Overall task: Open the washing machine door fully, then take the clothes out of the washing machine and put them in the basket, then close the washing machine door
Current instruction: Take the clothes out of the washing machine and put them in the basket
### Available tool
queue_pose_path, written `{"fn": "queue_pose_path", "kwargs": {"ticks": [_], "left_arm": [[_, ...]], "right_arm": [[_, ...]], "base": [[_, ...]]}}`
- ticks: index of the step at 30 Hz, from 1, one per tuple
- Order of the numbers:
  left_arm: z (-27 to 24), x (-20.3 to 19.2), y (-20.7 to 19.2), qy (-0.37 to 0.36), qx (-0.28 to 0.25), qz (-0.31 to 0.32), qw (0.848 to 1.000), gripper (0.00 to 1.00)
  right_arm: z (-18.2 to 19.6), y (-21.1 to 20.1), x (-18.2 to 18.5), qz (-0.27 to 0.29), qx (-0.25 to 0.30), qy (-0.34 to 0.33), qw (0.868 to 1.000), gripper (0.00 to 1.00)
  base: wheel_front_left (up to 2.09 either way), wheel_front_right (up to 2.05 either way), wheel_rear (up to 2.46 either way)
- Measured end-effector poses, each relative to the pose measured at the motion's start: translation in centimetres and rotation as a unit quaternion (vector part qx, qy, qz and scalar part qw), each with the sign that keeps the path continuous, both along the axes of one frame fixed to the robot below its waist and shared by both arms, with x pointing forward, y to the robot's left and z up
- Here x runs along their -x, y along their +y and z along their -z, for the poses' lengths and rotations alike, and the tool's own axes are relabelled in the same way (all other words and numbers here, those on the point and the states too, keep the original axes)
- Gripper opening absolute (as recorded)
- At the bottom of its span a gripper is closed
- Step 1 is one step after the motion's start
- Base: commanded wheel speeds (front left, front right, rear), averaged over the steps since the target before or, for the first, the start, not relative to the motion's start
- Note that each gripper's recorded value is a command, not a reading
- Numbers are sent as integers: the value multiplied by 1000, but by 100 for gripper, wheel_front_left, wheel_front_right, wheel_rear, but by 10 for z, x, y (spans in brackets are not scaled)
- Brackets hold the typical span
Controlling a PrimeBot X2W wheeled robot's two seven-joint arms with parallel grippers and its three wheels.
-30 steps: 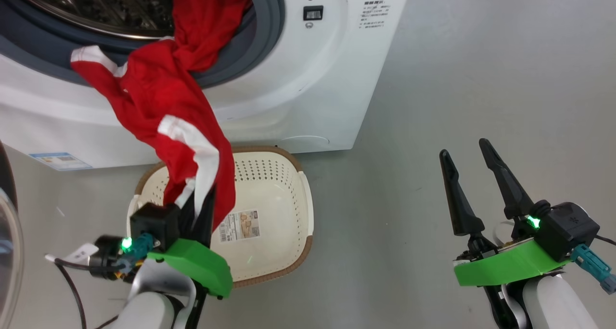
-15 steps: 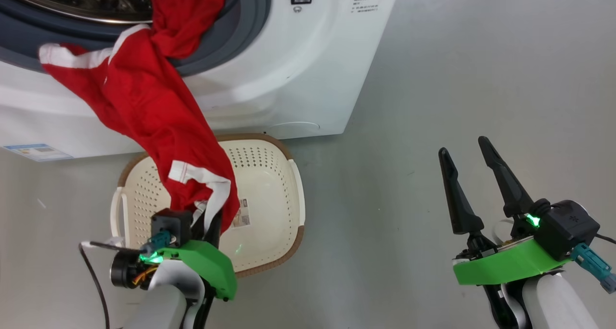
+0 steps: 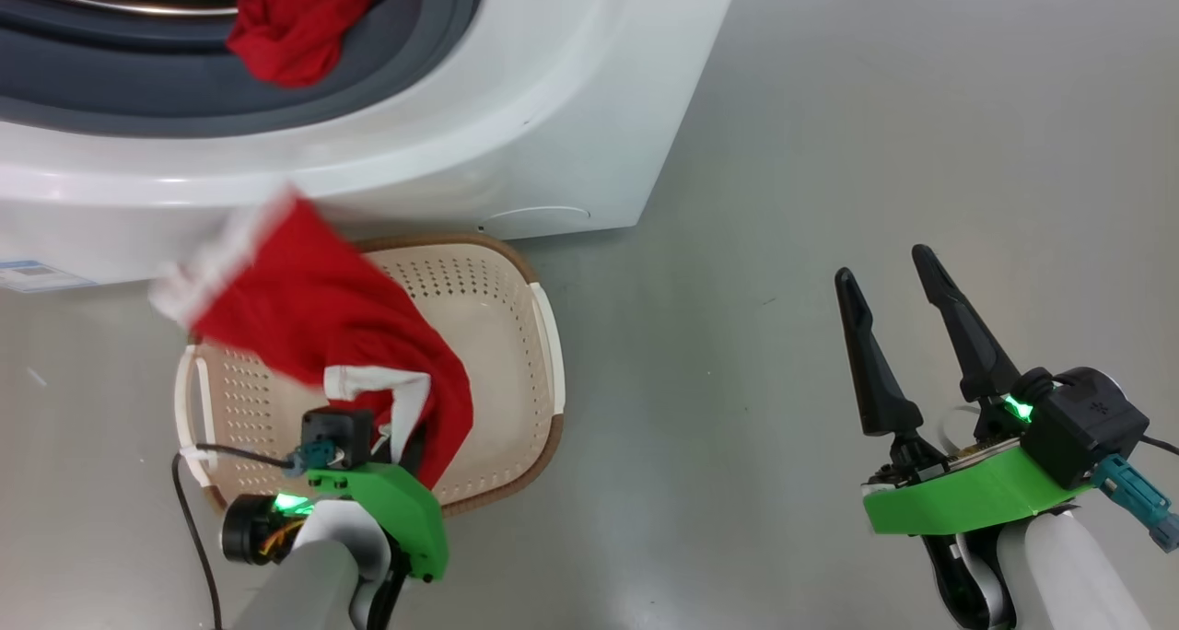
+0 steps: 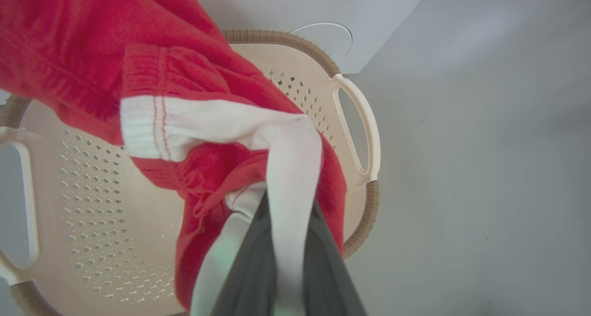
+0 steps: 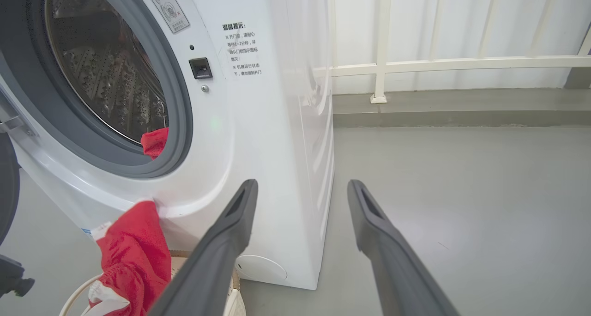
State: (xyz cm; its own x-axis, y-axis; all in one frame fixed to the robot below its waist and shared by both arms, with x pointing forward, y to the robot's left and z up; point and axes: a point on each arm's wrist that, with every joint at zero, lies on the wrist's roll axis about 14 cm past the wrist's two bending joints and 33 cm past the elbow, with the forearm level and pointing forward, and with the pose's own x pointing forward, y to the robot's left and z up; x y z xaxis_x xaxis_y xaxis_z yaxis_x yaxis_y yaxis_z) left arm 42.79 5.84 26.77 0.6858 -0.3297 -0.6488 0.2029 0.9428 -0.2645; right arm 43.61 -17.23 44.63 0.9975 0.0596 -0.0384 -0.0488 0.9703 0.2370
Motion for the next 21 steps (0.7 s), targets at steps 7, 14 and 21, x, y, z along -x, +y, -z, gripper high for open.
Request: {"fn": "queue_pose_path", "kwargs": {"ticks": [7,14,21], "left_arm": [[16,-1,3,18,-14,5,1000,0],[23,-13,4,22,-16,-10,1000,0],[29,-17,4,24,-26,-13,999,0]], "right_arm": [[10,-2,0,2,2,12,1000,100],[16,0,-6,-2,2,18,1000,100],[19,-1,-10,-1,4,19,1000,100]], "base": [[0,0,0],[0,0,0],[0,0,0]]}}
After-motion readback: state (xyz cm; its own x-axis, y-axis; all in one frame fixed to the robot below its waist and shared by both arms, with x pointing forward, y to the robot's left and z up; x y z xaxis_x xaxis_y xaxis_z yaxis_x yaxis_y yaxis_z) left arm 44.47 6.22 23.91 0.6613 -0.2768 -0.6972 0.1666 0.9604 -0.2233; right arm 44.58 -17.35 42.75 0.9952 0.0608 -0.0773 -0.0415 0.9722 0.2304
